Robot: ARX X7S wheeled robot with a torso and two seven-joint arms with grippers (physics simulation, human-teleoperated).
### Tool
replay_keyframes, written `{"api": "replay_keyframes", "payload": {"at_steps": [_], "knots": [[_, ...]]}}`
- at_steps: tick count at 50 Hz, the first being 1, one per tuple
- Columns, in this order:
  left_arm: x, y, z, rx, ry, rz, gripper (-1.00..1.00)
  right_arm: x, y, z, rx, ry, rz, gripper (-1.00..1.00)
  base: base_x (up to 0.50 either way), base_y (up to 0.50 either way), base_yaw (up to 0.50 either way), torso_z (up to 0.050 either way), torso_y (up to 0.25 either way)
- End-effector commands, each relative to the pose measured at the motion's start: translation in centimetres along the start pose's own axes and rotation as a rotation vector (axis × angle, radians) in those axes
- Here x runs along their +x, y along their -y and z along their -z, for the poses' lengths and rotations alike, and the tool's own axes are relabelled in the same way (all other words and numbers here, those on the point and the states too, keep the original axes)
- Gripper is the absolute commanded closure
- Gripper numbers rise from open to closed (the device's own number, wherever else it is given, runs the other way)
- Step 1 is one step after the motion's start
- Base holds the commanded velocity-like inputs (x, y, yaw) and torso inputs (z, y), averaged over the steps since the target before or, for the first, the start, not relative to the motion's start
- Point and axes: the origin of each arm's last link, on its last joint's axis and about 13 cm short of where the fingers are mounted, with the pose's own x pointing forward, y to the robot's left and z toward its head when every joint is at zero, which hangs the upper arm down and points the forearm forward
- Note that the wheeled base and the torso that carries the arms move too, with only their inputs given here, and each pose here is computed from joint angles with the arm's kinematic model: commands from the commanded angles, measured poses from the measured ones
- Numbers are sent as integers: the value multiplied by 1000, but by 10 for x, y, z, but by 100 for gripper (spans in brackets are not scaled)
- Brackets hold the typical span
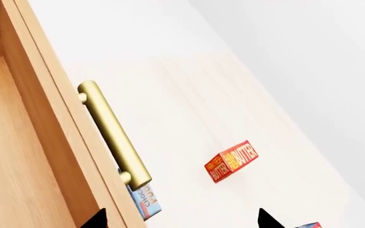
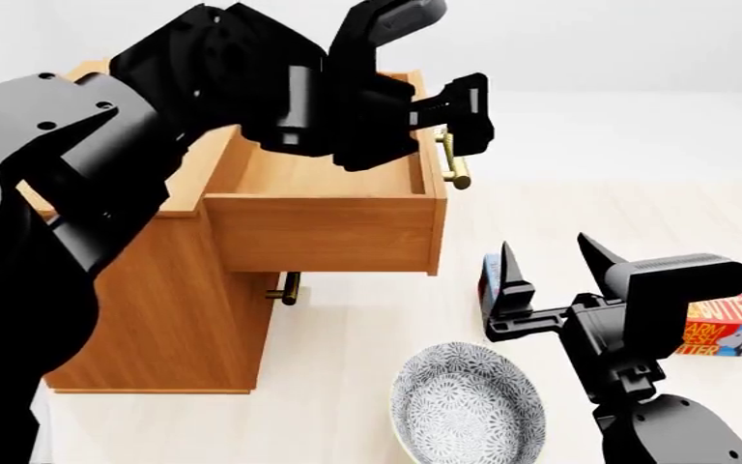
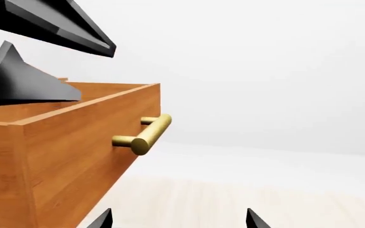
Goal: Put the chocolate pudding in the top drawer of the cabinet and close it.
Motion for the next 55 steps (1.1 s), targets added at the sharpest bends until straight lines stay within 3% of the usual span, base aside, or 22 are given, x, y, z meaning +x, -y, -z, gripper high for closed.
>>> {"api": "replay_keyframes", "payload": {"at_steps": [1, 12, 21, 30, 41, 55], "knots": [[-5, 3, -11, -4, 61, -72, -100, 1, 1, 1, 4, 0, 2, -100, 0, 0, 0, 0, 0], [-14, -6, -20, 16, 114, -160, -100, 1, -1, -1, -3, 1, 4, -100, 0, 0, 0, 0, 0], [-26, -8, -35, 22, 198, -168, -100, 1, -3, -4, -14, 10, 7, -100, 0, 0, 0, 0, 0], [-37, -8, -50, 101, 316, -189, -100, -1, -3, -6, -27, 17, 15, -100, 0, 0, 0, 0, 0], [-57, -7, -26, 283, 483, -243, -100, -3, -4, -6, -31, 17, 10, -100, 0, 0, 0, 0, 0], [-85, -15, -7, 327, 594, -107, -100, -1, -4, -3, -28, 11, 12, -100, 0, 0, 0, 0, 0]]}}
